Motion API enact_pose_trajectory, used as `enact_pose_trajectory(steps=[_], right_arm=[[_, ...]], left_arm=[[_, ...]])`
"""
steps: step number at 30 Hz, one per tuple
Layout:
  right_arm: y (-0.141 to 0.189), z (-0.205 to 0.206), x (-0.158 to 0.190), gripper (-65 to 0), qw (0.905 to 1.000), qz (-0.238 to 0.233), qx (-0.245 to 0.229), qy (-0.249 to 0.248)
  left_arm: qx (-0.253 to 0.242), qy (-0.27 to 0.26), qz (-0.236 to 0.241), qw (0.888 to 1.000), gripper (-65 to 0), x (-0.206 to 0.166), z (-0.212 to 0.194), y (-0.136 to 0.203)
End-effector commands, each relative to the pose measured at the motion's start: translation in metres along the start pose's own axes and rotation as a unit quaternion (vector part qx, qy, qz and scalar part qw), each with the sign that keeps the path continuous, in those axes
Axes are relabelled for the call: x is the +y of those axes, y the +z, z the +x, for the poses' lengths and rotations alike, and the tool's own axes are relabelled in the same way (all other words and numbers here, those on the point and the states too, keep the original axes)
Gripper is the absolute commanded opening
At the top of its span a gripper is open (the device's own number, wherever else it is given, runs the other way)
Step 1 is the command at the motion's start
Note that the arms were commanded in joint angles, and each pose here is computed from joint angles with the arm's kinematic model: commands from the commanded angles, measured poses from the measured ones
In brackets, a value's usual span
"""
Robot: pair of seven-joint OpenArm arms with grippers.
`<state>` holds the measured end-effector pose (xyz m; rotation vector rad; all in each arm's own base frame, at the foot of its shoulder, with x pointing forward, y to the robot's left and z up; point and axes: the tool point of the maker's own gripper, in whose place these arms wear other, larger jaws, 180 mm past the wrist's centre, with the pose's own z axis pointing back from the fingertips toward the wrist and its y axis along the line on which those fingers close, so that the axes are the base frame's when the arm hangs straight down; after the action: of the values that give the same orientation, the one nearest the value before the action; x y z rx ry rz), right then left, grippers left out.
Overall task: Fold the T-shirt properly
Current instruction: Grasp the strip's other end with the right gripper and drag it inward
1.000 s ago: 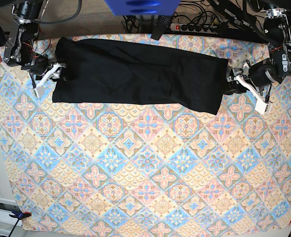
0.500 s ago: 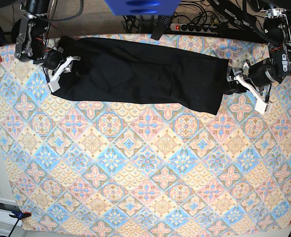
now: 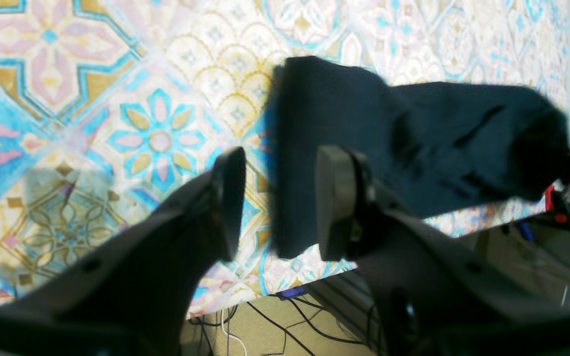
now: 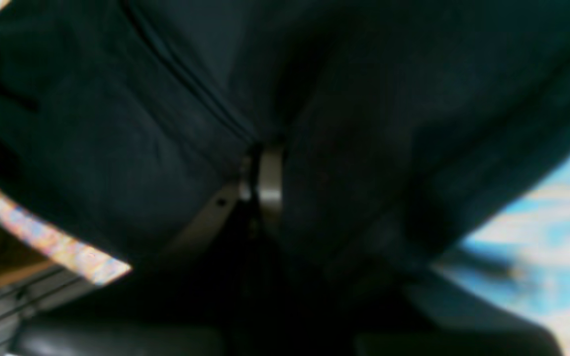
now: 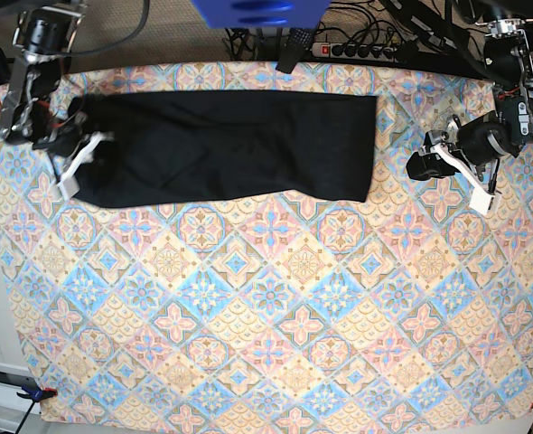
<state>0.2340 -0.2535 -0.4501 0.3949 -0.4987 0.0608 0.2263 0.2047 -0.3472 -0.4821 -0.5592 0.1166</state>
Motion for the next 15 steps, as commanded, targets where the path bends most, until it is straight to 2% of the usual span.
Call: enact_pose_trajectory(steps=[1, 5, 7, 13, 15], right_arm=[[0.007, 0.019, -0.005, -62.5, 0.9997, -0.007, -0.019, 0.017], [0.015, 0.037, -0.022, -62.5, 0.9973, -0.049, -0.01, 0.054], [0.015, 0.038, -0.022, -62.5, 0.9968, -0.051, -0.007, 0.06], [0.034, 0.053, 0.0, -62.4, 0.9896, -0.065, -0.015, 0.128], [0.033, 0.055, 0.022, -62.4, 0.984, -0.054, -0.012, 0.17]], left_arm=[[-0.016, -0.009, -0.003, 1.0, -42.7, -0.002, 0.01, 0.005], [-0.015, -0.01, -0.002, 1.0, -42.7, -0.001, 0.011, 0.005], [-0.015, -0.01, 0.0, 1.0, -42.7, 0.0, 0.01, 0.005], [-0.005, -0.024, 0.047, 0.999, -42.8, 0.016, 0.004, 0.003], [-0.003, -0.022, 0.06, 0.998, -42.8, 0.019, 0.0, 0.0]])
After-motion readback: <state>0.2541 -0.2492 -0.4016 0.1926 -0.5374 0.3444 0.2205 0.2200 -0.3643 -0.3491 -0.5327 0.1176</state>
